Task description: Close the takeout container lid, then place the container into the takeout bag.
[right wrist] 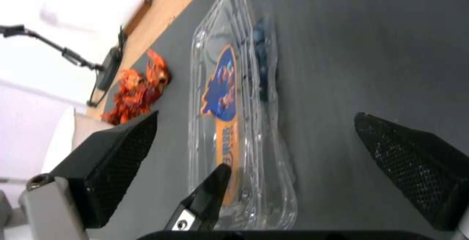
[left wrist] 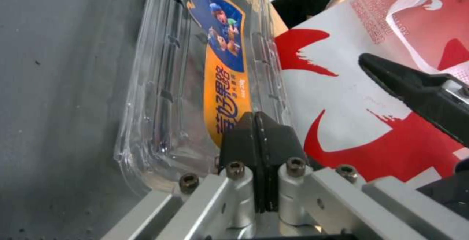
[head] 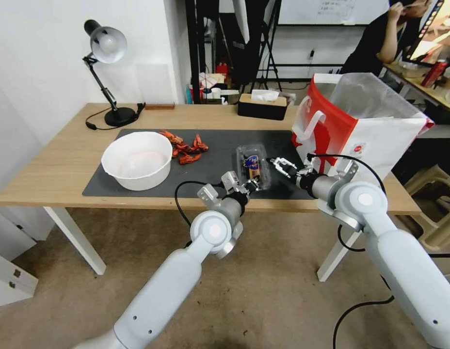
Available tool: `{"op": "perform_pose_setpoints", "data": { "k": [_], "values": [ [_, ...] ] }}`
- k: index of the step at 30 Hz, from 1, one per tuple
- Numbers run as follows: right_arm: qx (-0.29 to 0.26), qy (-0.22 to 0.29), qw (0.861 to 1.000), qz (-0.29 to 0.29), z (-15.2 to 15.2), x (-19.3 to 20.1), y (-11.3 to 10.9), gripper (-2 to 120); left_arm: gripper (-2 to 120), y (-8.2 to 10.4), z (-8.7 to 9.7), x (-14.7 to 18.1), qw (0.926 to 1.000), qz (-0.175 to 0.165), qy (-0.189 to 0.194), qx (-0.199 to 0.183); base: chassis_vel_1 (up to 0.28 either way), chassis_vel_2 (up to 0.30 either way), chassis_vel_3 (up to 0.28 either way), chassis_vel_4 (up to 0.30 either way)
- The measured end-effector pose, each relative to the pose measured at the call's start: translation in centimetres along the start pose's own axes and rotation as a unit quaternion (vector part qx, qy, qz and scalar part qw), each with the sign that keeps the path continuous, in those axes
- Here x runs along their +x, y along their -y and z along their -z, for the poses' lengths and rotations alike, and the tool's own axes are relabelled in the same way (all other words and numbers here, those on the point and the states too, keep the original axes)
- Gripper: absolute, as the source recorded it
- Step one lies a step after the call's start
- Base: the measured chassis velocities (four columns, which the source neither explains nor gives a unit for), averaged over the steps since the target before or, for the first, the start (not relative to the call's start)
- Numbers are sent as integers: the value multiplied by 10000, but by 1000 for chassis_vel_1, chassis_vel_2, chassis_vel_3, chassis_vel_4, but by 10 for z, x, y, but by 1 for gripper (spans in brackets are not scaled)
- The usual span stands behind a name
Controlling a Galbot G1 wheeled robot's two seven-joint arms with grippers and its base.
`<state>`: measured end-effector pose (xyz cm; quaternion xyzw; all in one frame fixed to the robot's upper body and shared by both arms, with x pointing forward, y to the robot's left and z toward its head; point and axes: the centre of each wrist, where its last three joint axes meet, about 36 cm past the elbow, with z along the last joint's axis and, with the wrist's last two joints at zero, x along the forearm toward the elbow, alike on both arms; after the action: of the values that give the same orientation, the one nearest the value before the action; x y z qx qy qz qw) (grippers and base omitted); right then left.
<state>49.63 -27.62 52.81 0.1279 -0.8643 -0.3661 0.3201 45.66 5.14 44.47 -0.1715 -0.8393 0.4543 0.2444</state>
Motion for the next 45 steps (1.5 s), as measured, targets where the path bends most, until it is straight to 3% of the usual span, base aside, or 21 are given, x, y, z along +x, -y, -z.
{"op": "perform_pose_setpoints", "data": {
  "k": [13, 19, 26, 27, 32, 35, 40, 45],
  "values": [
    [30, -782, 9968, -132, 26, -36, -16, 100, 0, -4, 0, 3, 10000, 28, 26, 16, 0, 0, 0, 0],
    [-10, -902, 9957, -191, 30, -44, -19, 96, 0, -4, -1, 3, 10000, 18, 41, 30, 0, 0, 0, 0],
    [-59, -1002, 9946, -269, 30, -48, -19, 75, 0, -3, -3, 4, 10000, -5, 46, 48, 0, 0, 0, 0],
    [-69, -1022, 9943, -281, 29, -49, -18, 65, 0, -3, -3, 4, 10000, -14, 50, 50, 0, 0, 0, 0],
    [-71, -1025, 9943, -284, 28, -49, -17, 51, 0, -3, -2, 4, 10000, -18, 59, 50, 0, 0, 0, 0],
    [-58, -988, 9947, -272, 29, -49, -15, 35, 0, -2, -1, 5, 9999, -44, 84, 50, 0, 0, 0, 0],
    [-65, -966, 9950, -259, 29, -50, -13, 22, 0, -1, 0, 6, 9998, -81, 137, 75, 0, 0, 0, 0],
    [-112, -906, 9957, -140, 30, -49, -11, 0, 0, -2, 6, 18, 9994, -161, 277, 115, 0, 0, 0, 0]
  ]
}}
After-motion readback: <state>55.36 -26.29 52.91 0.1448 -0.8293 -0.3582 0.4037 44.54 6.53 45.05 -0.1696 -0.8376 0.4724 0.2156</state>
